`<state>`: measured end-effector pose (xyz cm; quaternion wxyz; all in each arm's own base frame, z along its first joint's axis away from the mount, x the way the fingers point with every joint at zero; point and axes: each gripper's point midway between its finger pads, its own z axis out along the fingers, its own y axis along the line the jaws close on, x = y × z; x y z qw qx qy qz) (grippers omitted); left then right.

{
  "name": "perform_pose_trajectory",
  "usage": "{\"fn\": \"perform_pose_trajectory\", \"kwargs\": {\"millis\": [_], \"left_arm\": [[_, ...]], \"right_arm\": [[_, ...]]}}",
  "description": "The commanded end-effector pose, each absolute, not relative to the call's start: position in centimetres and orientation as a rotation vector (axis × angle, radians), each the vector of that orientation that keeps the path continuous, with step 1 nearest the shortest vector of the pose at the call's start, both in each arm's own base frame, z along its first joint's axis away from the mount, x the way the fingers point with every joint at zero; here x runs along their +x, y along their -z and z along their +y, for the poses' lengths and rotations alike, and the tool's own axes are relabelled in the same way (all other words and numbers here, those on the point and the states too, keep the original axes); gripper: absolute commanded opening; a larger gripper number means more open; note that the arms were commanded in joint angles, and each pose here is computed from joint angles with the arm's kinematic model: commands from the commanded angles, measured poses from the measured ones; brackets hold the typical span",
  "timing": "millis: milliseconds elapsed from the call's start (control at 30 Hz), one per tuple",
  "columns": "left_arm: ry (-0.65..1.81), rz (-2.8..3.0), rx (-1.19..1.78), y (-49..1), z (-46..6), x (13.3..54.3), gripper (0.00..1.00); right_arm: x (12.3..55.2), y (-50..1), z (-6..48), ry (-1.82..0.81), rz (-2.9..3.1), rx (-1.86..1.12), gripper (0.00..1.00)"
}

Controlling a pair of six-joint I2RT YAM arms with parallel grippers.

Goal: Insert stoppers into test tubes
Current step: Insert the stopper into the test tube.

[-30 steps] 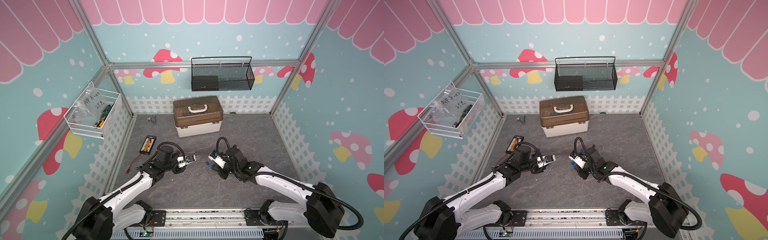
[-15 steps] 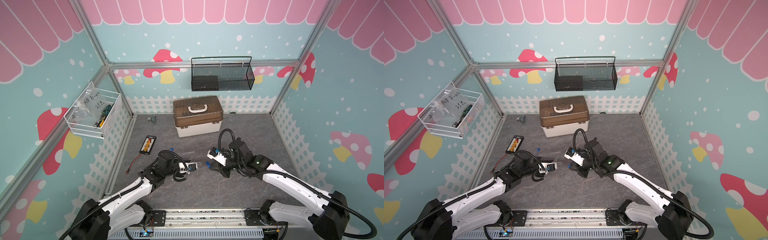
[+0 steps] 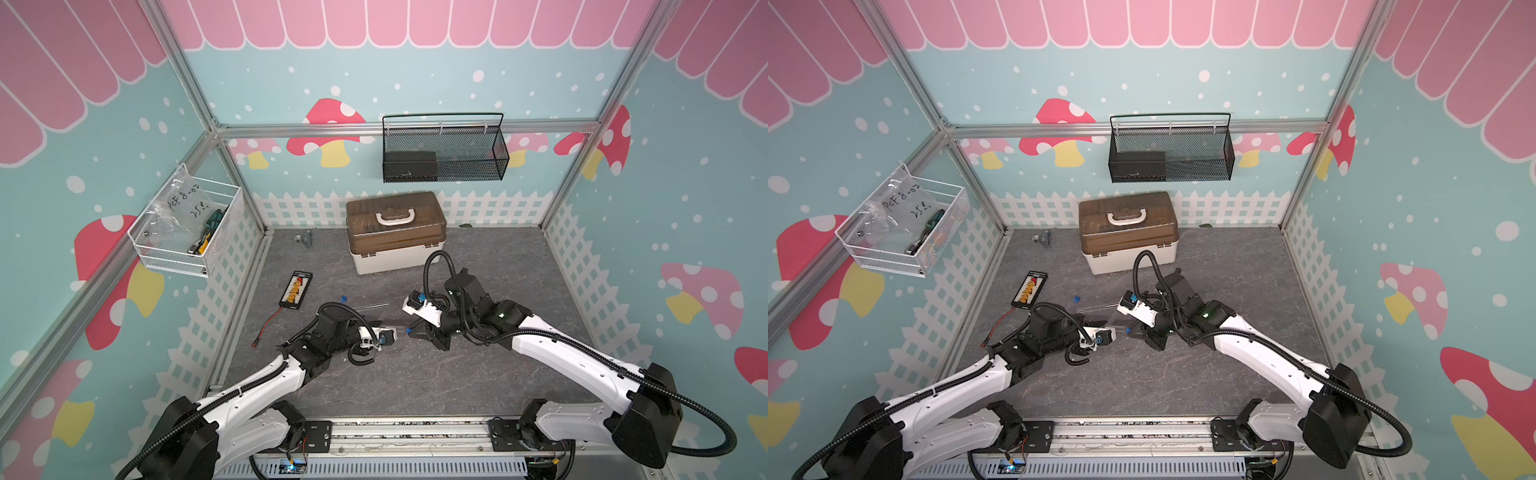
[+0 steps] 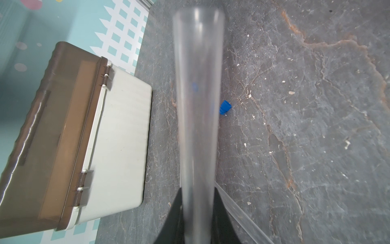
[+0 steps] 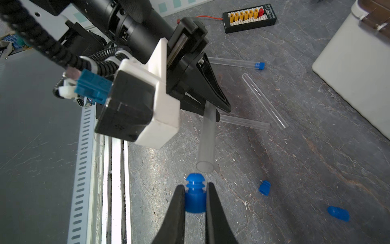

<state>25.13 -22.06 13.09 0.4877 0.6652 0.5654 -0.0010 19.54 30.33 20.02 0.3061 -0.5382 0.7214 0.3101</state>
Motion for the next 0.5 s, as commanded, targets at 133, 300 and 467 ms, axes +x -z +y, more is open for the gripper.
{"fn": "perform_pose_trajectory", "kwargs": {"millis": [133,300,467], "left_arm": [[-0.023,1.317,1.629,-13.6,-22.3,24.9,0.00],[-0.022,1.319,1.632,-13.5,-22.3,24.9,0.00],[-0.021,1.312,1.634,-13.6,-22.3,24.8,0.00]], "right_arm": [[19.7,-20.3,31.0,-0.800,1.879,-1.460,0.13],[20.3,-19.7,31.0,-0.772,1.906,-1.450,0.12],[20.7,-19.5,31.1,-0.759,1.926,-1.439,0.12]]}}
